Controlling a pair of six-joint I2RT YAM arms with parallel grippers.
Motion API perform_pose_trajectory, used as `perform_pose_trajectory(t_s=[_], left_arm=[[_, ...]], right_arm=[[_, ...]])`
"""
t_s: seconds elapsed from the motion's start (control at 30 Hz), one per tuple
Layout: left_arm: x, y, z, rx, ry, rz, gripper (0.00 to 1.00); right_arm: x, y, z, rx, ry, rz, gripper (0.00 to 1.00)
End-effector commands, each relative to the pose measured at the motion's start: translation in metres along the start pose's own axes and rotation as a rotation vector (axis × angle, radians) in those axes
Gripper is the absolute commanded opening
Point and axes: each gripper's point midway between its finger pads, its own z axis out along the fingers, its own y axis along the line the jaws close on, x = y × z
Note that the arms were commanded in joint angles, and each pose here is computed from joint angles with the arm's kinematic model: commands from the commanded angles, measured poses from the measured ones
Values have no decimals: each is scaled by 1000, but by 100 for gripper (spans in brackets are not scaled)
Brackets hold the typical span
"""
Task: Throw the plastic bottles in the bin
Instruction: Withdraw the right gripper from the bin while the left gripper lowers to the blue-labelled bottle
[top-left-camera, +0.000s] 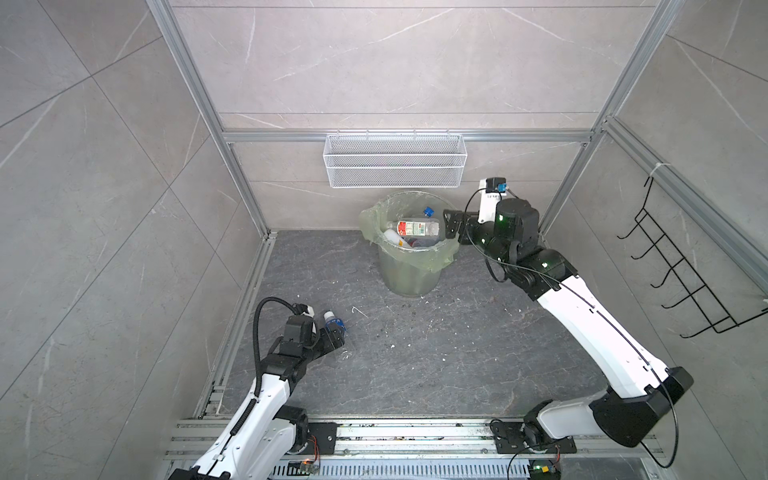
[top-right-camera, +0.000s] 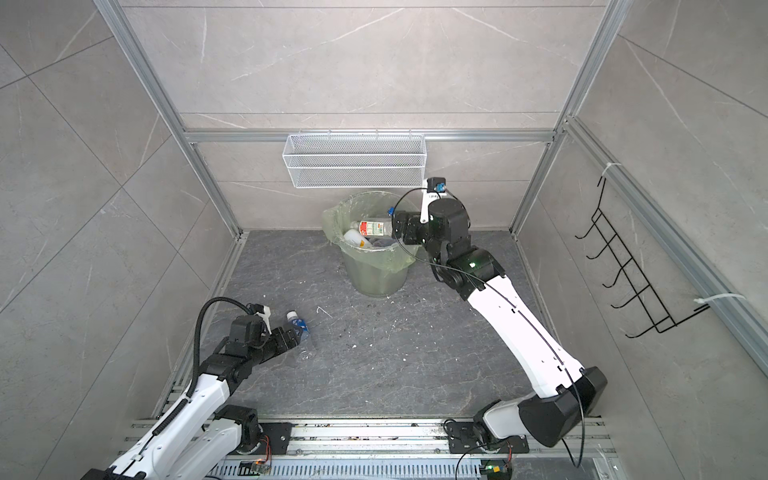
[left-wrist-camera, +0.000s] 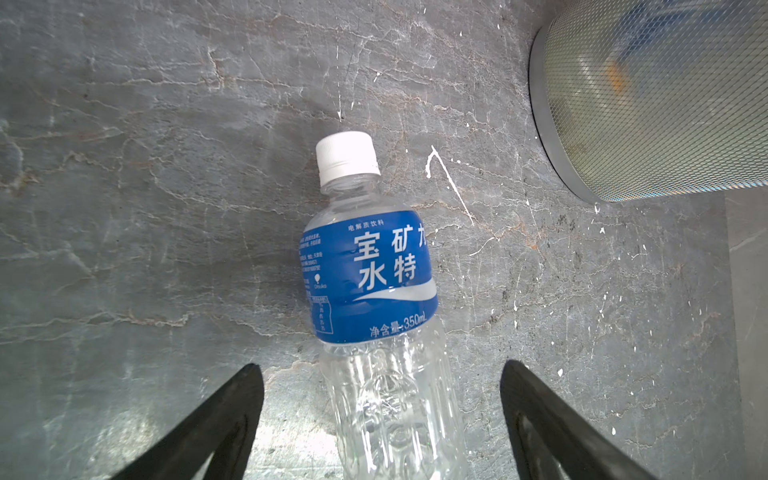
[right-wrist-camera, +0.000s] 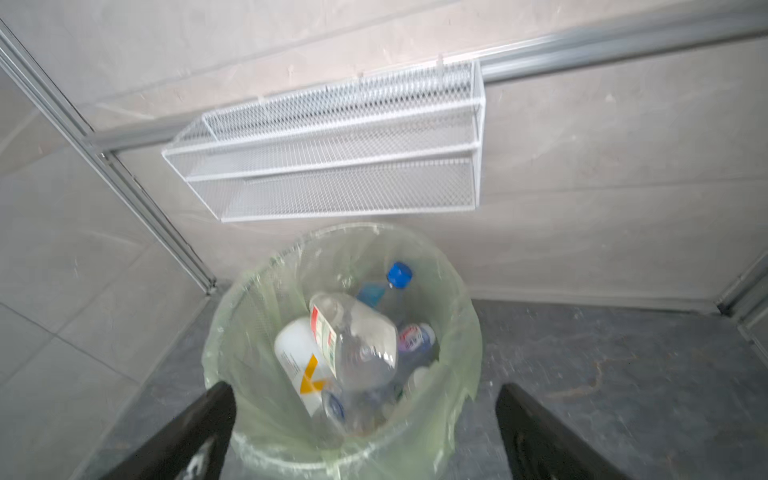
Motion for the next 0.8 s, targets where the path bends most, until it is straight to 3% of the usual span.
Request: perform_pose_trajectory(t_s=[0.0,0.33,0.77], left_arm=[[-13,-7,-1,10,-34,29,91],[-8,-6,16,-10,20,31,90],[-9,-14,37,-28,57,72,88]], right_arm=[[22,-3,-14,-27,26,23,99],[117,-26,-39,-20,196,48,99],[208,-47,-60,-1,380,79,100]])
